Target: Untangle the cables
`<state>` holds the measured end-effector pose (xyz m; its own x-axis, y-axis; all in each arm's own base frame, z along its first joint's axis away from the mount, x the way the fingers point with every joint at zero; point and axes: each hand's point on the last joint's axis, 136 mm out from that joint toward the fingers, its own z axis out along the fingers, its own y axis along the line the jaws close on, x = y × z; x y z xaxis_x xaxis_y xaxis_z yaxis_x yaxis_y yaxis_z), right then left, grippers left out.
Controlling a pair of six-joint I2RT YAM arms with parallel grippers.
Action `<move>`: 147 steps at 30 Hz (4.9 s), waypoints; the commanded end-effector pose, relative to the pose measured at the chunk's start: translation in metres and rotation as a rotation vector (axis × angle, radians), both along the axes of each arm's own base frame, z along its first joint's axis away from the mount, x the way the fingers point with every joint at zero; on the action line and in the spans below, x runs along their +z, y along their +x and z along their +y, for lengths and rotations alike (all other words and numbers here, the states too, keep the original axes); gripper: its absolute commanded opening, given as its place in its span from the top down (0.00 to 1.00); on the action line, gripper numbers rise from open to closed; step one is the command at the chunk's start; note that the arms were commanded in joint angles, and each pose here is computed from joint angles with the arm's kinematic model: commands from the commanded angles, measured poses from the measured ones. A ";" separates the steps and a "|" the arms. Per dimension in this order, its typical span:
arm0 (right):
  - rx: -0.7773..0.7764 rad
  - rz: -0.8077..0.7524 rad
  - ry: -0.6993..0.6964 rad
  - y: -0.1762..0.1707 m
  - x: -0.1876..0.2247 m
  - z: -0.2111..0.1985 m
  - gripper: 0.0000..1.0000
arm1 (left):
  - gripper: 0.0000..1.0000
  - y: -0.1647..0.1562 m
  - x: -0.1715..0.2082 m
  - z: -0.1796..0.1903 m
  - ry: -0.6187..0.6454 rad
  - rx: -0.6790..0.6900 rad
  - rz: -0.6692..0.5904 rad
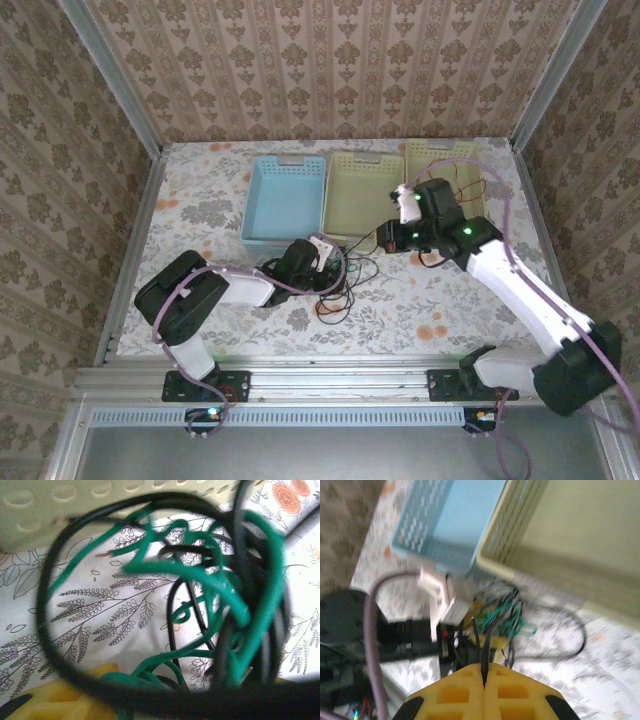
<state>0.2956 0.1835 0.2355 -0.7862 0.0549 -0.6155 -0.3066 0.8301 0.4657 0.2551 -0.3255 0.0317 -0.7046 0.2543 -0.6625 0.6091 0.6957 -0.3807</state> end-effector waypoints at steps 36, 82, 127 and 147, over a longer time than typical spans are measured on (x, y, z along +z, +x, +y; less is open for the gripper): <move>-1.223 -0.585 -0.226 -0.062 0.189 -0.277 1.00 | 1.00 -0.019 -0.050 0.066 0.181 0.166 0.094; 0.061 0.245 -0.207 -0.008 -0.110 0.024 0.37 | 1.00 -0.014 0.011 0.004 0.113 -0.014 -0.034; -0.054 -0.119 0.216 -0.006 0.037 -0.030 1.00 | 0.84 -0.047 -0.001 0.017 0.076 -0.088 0.050; -0.097 0.166 0.098 -0.001 -0.066 -0.016 1.00 | 0.50 -0.036 0.076 -0.064 -0.049 -0.335 -0.046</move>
